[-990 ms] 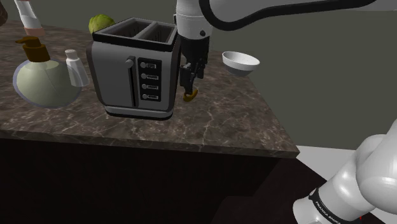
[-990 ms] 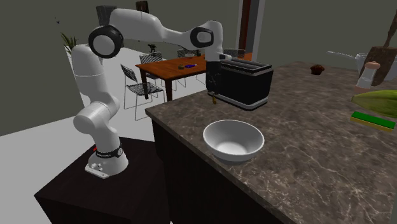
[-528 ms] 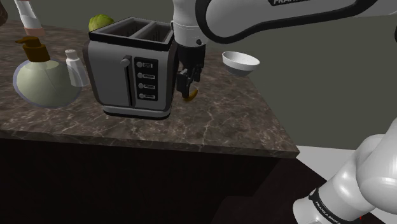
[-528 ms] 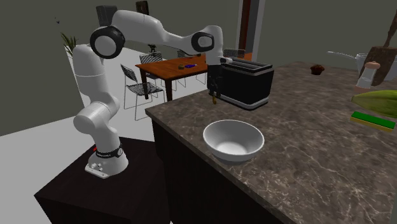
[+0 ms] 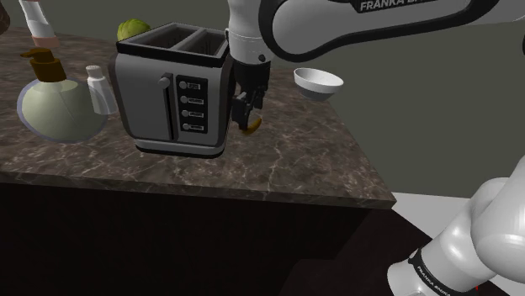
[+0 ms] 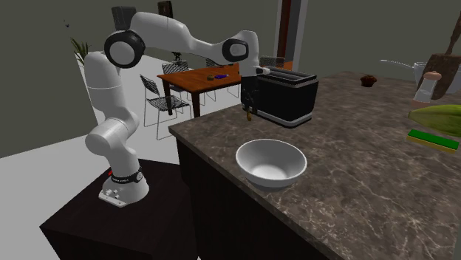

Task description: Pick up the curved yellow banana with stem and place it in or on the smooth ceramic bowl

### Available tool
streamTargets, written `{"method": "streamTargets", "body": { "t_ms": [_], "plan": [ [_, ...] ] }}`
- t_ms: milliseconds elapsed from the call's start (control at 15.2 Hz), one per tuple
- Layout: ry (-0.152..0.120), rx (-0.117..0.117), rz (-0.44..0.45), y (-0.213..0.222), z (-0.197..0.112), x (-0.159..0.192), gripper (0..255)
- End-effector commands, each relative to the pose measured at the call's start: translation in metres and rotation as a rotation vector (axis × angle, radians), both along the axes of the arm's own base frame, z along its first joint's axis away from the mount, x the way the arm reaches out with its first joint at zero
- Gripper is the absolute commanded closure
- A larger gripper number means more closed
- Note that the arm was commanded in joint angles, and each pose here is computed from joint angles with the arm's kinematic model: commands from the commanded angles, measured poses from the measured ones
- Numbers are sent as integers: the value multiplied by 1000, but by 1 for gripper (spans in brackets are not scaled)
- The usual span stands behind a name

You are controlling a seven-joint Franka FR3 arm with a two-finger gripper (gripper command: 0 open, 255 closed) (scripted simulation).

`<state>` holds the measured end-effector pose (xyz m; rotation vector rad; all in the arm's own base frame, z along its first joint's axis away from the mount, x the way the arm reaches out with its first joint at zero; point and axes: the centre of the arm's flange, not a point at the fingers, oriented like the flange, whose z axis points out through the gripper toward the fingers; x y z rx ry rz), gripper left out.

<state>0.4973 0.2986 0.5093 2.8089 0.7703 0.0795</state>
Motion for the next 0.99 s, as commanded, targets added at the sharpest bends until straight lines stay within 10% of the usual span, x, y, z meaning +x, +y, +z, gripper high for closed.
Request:
{"method": "streamTargets", "body": {
  "t_ms": [0,66,924],
  "plan": [
    [50,-22,-3,-2,-22,0,0],
    [50,-21,-3,-3,-26,3,255],
    [50,-22,-3,-2,0,0,255]
  ]
}}
